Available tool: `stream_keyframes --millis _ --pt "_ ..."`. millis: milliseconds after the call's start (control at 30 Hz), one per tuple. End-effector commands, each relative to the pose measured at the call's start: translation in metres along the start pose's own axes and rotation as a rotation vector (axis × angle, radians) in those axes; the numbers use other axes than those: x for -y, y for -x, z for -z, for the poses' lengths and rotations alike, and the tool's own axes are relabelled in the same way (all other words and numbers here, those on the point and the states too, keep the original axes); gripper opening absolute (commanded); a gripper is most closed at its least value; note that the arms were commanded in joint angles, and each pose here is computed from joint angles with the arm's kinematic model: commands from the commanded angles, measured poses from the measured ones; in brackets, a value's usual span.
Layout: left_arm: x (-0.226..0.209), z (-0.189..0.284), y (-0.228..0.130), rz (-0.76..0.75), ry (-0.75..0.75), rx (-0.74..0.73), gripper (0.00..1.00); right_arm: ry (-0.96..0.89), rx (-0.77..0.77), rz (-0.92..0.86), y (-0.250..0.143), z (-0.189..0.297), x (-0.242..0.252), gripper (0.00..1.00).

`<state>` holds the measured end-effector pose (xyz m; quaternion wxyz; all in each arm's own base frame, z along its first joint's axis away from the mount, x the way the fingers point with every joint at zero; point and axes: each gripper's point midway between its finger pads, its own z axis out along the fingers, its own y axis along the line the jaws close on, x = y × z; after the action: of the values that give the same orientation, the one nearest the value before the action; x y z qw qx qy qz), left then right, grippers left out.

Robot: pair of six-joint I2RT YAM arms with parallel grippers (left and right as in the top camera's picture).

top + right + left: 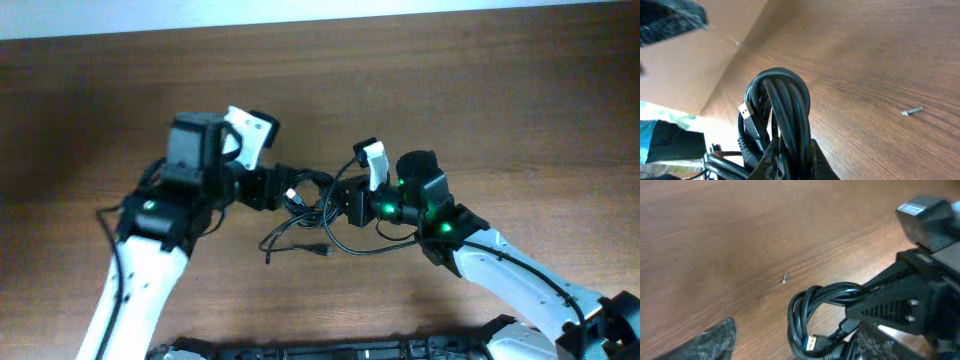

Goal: Untangle cables

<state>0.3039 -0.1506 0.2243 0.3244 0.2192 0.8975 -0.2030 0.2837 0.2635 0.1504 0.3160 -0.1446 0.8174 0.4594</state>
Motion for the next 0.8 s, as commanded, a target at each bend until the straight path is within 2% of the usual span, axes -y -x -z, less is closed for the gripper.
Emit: stream_keyframes --millis 0,100,400,500,533,600,667,700,767 --pt "-0.002 0.043 0.005 -0.053 0.035 0.074 0.93 0.134 -0.011 0.088 0.002 0.001 -0.026 0.04" --pt "-0.001 0.055 -0.013 -0.03 0.05 0.032 0.99 0.192 0.003 0.121 0.007 0.003 -0.038 0.04" --pt "-0.005 0.044 -0.017 -0.017 0.043 -0.011 0.99 0.234 -0.022 0.124 0.002 0.004 -0.045 0.04" --pt "0.019 0.034 -0.016 -0.146 -0.129 -0.012 1.0 0.235 -0.023 0.124 0.002 0.004 -0.045 0.04" --pt "0.02 0.031 -0.017 -0.19 -0.146 -0.016 1.0 0.251 -0.032 0.125 0.0 0.005 -0.048 0.04" --pt "0.016 0.024 -0.019 -0.287 -0.143 -0.031 0.91 0.344 -0.083 0.155 -0.011 0.01 -0.062 0.04" --pt "0.014 0.02 -0.021 -0.308 -0.143 -0.045 0.76 0.401 -0.104 0.214 -0.017 0.014 -0.07 0.04" --pt "0.013 0.017 -0.022 -0.302 -0.147 -0.056 0.74 0.404 -0.106 0.222 -0.018 0.014 -0.07 0.04" --pt "0.014 0.013 -0.028 -0.286 -0.166 -0.081 0.79 0.407 -0.107 0.223 -0.018 0.014 -0.071 0.04"
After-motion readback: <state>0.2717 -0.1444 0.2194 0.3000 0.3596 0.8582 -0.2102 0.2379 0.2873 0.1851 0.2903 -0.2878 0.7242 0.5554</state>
